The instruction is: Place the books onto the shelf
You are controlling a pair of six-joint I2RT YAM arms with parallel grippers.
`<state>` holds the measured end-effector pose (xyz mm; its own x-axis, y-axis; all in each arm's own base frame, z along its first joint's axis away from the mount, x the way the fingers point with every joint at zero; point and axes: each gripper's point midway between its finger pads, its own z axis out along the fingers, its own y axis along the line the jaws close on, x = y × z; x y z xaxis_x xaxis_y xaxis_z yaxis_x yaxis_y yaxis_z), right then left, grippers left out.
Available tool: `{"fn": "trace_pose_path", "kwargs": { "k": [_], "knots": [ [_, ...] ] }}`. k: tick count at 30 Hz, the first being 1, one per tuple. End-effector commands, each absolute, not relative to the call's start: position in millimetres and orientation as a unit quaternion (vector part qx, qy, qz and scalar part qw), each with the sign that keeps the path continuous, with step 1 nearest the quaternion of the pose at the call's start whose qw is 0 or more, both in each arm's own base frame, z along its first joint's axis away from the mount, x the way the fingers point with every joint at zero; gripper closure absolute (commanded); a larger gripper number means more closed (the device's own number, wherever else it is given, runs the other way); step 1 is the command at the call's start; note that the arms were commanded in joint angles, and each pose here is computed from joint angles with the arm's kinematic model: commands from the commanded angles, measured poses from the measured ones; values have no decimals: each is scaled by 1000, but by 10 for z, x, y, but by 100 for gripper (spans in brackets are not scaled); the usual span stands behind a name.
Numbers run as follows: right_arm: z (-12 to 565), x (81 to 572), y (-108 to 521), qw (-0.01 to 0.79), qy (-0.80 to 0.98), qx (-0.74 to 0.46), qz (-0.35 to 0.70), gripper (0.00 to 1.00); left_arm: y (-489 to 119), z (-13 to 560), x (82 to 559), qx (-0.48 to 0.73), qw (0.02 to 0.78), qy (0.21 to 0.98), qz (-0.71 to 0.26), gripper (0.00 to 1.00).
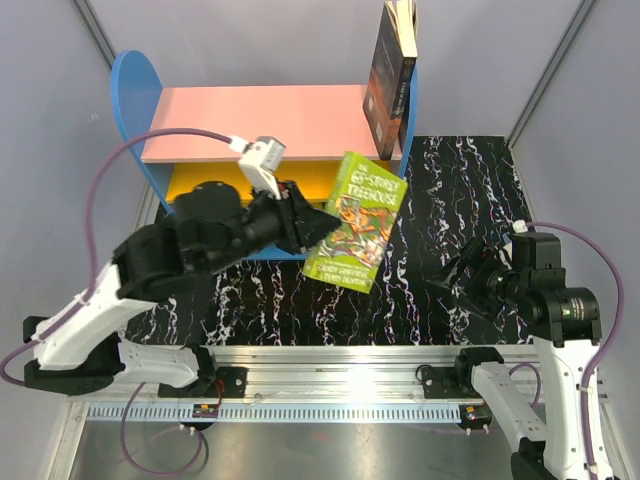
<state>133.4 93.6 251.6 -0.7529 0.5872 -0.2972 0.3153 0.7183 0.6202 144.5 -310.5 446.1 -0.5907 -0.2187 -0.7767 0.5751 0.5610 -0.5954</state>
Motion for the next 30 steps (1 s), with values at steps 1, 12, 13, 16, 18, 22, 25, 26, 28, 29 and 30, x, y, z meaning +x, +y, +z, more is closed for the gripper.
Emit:
{"fn": "trace_pose_path", "kwargs": {
  "k": [1, 12, 13, 16, 18, 22, 25, 26, 28, 29, 30],
  "knots": [
    [2452, 1169, 745, 245, 914, 242, 216, 7, -2635, 4810, 1661, 122, 542, 751, -357, 100],
    [2398, 1232, 727, 239, 923, 222, 205, 6, -2315, 6017, 2058, 84, 751, 632, -171, 100],
    [2391, 1237, 726, 238, 924, 220, 205, 6, -2239, 6320, 2081, 20, 780, 596, -188, 100],
    [2382, 1245, 707, 239, 925, 219, 198, 6, -2236, 6526, 2186, -15, 831, 544, -114, 100],
    [2382, 1248, 684, 242, 926, 218, 192, 6, -2410, 6584, 2270, 9, 854, 517, -66, 100],
    [2361, 1226, 665, 238, 928, 217, 186, 6, -2411, 6806, 2420, -50, 884, 459, -75, 100],
    [2343, 1211, 637, 237, 930, 217, 177, 6, -2379, 6826, 2538, -86, 901, 421, -67, 100],
    [2332, 1199, 630, 236, 931, 217, 175, 6, -2370, 6831, 2599, -86, 905, 413, -57, 100],
    [2313, 1179, 608, 237, 931, 219, 169, 6, -2382, 6809, 2662, -99, 910, 398, -59, 100],
    [2281, 1163, 602, 233, 932, 221, 166, 6, -2385, 6797, 2721, -97, 913, 393, -53, 100],
    [2267, 1155, 602, 231, 933, 221, 165, 6, -2423, 6759, 2767, -93, 914, 392, -50, 100]
  ]
}}
